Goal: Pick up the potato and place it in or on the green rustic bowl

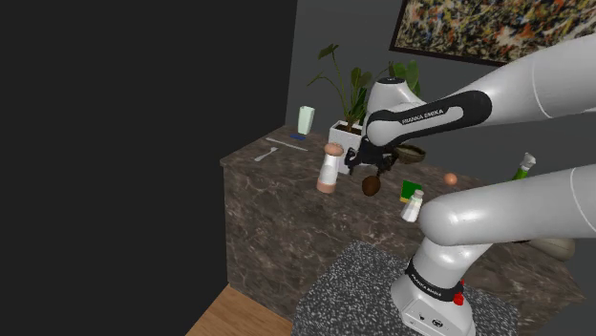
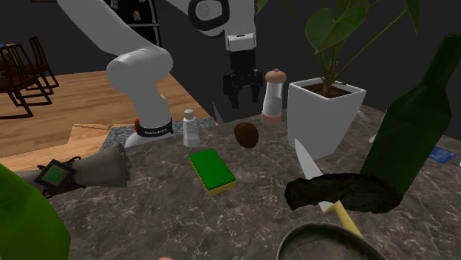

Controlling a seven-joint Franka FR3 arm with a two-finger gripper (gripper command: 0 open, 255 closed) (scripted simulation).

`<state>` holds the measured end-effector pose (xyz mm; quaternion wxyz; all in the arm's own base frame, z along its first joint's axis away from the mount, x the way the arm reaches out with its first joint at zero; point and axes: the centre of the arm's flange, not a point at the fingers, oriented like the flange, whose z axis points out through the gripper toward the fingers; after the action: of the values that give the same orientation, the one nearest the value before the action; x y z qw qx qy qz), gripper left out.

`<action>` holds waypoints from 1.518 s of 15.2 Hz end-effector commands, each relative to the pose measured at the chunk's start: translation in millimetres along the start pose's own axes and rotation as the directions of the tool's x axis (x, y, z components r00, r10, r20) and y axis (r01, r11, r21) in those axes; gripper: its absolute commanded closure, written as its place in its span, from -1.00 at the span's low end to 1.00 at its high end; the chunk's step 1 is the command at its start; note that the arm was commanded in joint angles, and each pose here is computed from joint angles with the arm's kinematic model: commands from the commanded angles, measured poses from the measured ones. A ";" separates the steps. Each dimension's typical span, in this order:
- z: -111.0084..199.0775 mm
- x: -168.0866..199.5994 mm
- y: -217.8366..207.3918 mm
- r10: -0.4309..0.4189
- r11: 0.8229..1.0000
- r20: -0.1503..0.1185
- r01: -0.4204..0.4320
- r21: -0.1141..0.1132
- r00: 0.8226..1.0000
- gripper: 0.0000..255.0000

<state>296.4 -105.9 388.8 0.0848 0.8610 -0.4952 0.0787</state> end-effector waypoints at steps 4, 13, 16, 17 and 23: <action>38.9 7.6 28.3 0.209 0.976 -0.059 -0.212 -0.042 0.976 -1.00; 78.8 9.5 30.5 0.209 0.976 -0.059 -0.212 -0.042 0.976 -1.00; 78.8 9.5 30.5 0.209 0.976 -0.059 -0.212 -0.042 0.976 -1.00; 78.8 9.5 30.5 0.209 0.976 -0.059 -0.212 -0.042 0.976 -1.00; 78.8 9.5 30.4 0.209 0.976 -0.059 -0.212 -0.042 0.976 1.00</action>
<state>278.8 -146.6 316.4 0.1101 0.7990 -0.5828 0.0987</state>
